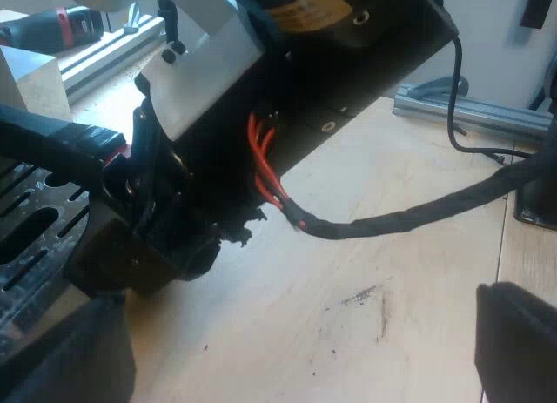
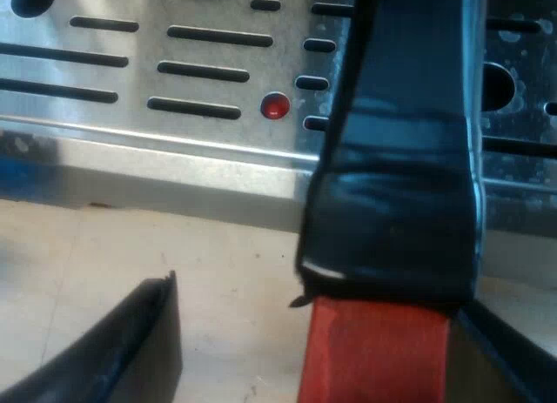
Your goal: Grind coffee beans and then tamp
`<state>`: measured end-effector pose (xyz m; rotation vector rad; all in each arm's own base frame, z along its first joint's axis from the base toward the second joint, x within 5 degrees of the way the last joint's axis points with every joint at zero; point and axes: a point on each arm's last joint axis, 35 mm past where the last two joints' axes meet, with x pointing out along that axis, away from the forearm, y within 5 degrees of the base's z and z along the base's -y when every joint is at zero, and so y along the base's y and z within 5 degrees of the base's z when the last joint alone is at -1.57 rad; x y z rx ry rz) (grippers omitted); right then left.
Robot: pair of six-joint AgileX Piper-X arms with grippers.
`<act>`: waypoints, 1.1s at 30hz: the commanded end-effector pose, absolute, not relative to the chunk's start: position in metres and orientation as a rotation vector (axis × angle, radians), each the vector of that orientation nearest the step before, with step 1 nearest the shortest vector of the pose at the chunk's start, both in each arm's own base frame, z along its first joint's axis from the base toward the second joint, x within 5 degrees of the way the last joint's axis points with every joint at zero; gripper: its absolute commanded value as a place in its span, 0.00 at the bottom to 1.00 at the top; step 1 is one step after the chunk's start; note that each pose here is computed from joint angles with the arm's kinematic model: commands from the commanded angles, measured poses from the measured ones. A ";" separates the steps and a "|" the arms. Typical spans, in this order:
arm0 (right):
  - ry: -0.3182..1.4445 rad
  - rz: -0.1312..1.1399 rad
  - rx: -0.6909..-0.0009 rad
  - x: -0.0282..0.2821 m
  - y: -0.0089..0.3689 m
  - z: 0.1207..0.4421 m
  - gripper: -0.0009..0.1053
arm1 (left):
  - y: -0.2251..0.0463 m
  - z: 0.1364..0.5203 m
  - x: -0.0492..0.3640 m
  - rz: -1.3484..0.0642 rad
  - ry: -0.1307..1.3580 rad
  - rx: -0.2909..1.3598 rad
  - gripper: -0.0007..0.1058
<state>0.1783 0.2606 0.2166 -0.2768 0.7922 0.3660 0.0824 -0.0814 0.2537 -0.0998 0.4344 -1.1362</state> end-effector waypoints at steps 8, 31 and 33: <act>0.786 0.365 -0.295 0.179 0.260 0.217 0.01 | -0.082 0.255 0.083 -1.137 0.423 -0.101 0.76; 0.851 0.380 -0.386 0.150 0.244 0.234 0.01 | -0.082 0.255 0.083 -1.137 0.423 -0.101 0.76; 0.861 0.378 -0.383 0.144 0.244 0.236 0.01 | -0.082 0.255 0.083 -1.137 0.423 -0.101 0.76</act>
